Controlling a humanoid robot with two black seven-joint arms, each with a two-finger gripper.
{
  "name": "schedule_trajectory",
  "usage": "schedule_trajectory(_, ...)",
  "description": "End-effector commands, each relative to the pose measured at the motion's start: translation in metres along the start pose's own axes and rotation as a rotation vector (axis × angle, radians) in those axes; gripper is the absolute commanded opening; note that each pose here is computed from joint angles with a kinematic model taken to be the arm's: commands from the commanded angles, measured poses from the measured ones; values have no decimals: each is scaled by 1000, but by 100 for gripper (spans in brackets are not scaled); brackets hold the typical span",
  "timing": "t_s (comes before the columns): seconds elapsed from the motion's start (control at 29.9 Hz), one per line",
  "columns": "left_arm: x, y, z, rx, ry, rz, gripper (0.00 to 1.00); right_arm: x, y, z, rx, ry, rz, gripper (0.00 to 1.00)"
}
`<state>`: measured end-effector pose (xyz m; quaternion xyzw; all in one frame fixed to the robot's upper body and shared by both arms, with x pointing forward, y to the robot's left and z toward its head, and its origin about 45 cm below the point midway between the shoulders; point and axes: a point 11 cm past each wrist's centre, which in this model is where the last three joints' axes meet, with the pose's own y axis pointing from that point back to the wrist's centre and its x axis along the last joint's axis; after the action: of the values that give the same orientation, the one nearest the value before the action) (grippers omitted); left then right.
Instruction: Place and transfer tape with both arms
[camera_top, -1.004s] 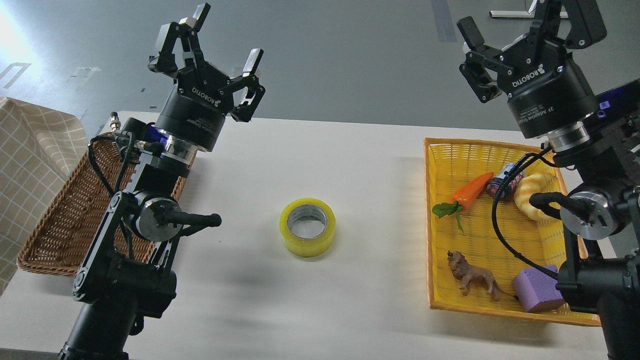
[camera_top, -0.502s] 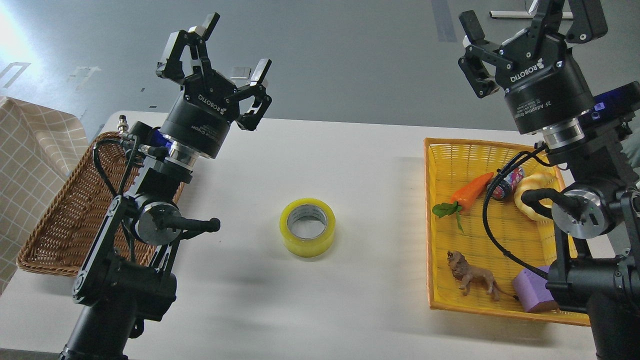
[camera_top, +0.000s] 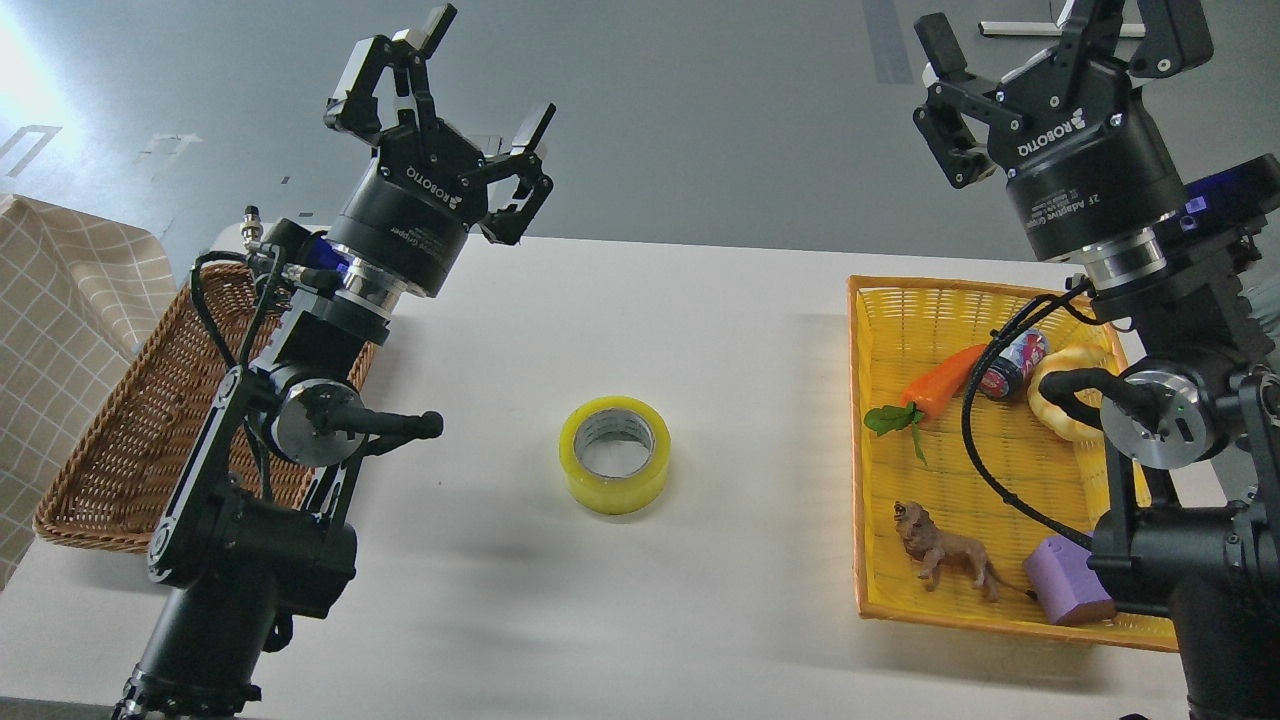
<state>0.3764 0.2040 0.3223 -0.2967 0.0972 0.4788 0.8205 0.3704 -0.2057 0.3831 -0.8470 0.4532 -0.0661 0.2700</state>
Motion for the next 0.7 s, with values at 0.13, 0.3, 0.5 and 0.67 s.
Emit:
schedule_trajectory(0.13, 13, -2, -21, 254, -669, -45, 98, 1, 1, 3, -17, 9, -3, 100)
schedule_trajectory(0.3, 29, 11, -25, 316, -1108, -45, 98, 1, 5, 6, -24, 4, 3, 100)
schedule_trajectory(0.5, 27, 20, -26, 312, -1442, -161, 98, 1, 4, 4, -18, 7, 4, 100)
schedule_trajectory(0.67, 30, 44, -50, 369, -1688, -257, 98, 2, 2, 3, -22, 11, 4, 100)
